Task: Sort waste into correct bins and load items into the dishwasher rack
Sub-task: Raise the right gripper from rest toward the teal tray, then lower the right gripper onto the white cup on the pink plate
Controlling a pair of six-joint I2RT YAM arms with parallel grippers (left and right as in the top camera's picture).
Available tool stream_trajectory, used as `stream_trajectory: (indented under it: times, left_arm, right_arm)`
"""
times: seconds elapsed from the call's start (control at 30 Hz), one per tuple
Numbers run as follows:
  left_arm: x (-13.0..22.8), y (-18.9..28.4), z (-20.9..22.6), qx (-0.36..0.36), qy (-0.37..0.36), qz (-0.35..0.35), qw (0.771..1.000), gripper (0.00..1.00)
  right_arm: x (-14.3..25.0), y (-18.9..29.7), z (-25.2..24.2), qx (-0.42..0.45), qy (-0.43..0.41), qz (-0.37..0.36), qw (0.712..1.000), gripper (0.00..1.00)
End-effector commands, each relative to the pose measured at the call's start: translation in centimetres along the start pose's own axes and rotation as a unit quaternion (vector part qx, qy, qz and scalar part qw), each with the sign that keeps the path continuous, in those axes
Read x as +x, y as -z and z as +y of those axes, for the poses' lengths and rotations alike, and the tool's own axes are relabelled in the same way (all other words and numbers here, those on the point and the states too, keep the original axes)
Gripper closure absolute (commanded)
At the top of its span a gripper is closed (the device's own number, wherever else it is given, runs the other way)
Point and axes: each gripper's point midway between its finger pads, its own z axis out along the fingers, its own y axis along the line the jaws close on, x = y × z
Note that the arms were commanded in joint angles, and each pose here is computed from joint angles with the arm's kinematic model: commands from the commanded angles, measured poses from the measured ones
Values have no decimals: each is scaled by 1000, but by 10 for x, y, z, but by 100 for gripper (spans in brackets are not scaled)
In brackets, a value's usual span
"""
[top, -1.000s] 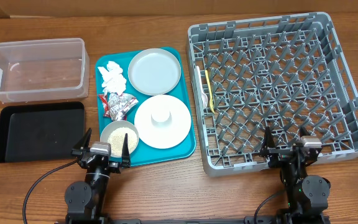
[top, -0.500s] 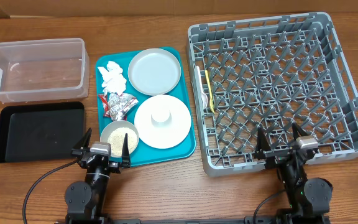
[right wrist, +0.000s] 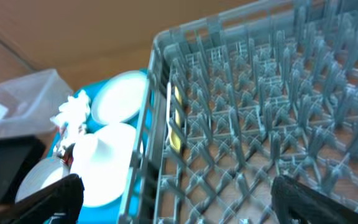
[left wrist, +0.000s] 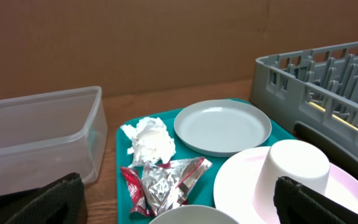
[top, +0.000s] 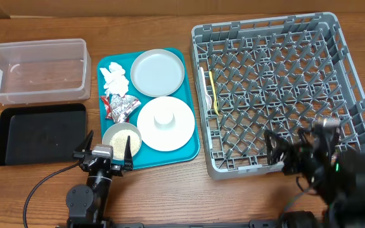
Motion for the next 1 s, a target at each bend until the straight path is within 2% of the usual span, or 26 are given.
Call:
stream_trajectory:
  times: [0.0, 0.1, 0.17, 0.23, 0.37, 0.47, 0.53, 0.6, 0.73, 0.87, 0.97]
  left_arm:
    - [0, 0, -2, 2, 3, -2, 1000, 0]
    - [0, 0, -2, 2, 3, -2, 1000, 0]
    - [0, 0, -2, 2, 3, -2, 1000, 0]
    - [0, 0, -2, 2, 3, -2, 1000, 0]
    - [0, 0, -2, 2, 3, -2, 1000, 0]
    - [0, 0, -2, 2, 3, -2, 1000, 0]
    - [0, 0, -2, 2, 3, -2, 1000, 0]
    - [0, 0, -2, 2, 3, -2, 1000, 0]
    - [0, 0, -2, 2, 3, -2, 1000, 0]
    - [0, 0, -2, 2, 3, -2, 1000, 0]
    - [0, 0, -2, 2, 3, -2, 1000, 0]
  right_arm:
    - [-29, -6, 19, -27, -17, 55, 998, 0]
    - [-45, -23, 38, -77, -32, 93, 992, 0]
    - [-56, -40, 46, -111, -30, 91, 989, 0]
    - [-55, -56, 49, -116, -42, 116, 986, 0]
    - [-21, -90, 74, -103, -26, 212, 971, 0]
    - [19, -117, 90, -35, 41, 256, 965, 0]
    - [34, -128, 107, -20, 70, 258, 963, 0]
    - [61, -144, 146, -47, 108, 266, 957, 6]
    - [102, -184, 168, -46, 145, 283, 947, 6]
    - [110, -205, 173, -49, 147, 278, 948, 6]
    - [98, -212, 184, -68, 154, 247, 954, 3]
